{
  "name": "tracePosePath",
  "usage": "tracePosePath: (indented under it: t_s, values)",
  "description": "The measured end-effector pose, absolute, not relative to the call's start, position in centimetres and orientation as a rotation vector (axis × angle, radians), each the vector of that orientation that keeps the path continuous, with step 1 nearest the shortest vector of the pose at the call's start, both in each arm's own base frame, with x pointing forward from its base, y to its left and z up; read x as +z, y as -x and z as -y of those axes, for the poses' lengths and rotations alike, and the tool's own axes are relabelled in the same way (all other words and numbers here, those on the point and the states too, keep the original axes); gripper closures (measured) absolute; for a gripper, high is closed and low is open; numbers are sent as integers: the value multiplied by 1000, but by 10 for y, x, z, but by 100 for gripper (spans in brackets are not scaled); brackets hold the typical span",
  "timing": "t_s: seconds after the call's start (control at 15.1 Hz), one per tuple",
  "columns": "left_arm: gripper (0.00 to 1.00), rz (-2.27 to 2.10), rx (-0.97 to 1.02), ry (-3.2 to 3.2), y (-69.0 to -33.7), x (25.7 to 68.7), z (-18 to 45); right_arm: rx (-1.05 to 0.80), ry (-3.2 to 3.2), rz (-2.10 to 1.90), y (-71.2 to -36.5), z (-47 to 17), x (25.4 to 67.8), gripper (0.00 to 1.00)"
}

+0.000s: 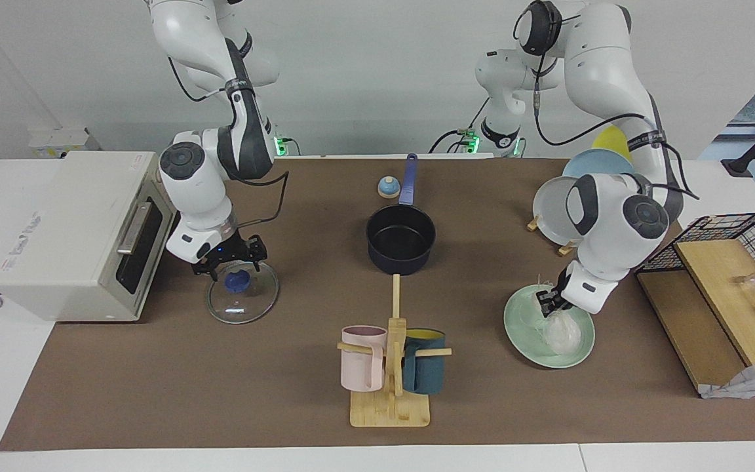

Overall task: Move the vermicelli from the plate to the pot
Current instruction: 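Lift the vermicelli with the left gripper and carry it over the pot, then lower the vermicelli into the black pot and open the left gripper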

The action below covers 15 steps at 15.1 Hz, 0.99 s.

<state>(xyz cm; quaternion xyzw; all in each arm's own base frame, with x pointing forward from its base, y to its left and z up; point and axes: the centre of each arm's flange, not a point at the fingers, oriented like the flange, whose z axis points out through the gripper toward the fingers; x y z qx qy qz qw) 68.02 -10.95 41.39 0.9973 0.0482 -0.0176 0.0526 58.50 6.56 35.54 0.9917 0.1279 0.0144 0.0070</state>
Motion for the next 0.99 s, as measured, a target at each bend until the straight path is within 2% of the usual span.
tracePosePath:
  t_s: [0.13,0.27,0.4,0.46,0.6,0.73,0.86,0.99]
  values:
    - [75,-202,-150,-2951,-659,483,122,29,-3102,-403,-586,-60,344,0]
    - [75,-261,-165,-2907,-626,548,156,21,-3102,-404,-587,-59,338,0]
    - [75,-275,-200,-2901,-580,589,212,16,-3101,-416,-587,-59,336,4]
    - [75,-275,-227,-2908,-556,594,246,14,-3100,-422,-587,-59,334,7]
    - [75,-257,-270,-2919,-511,575,307,17,-3099,-429,-588,-59,328,8]
    - [75,-243,-293,-2922,-476,531,345,12,-3098,-443,-589,-59,324,8]
    - [75,-262,-292,-2928,-456,480,363,9,-3095,-465,-589,-57,322,8]
    - [75,-290,-282,-2929,-452,442,365,6,-3095,-463,-589,-54,321,8]
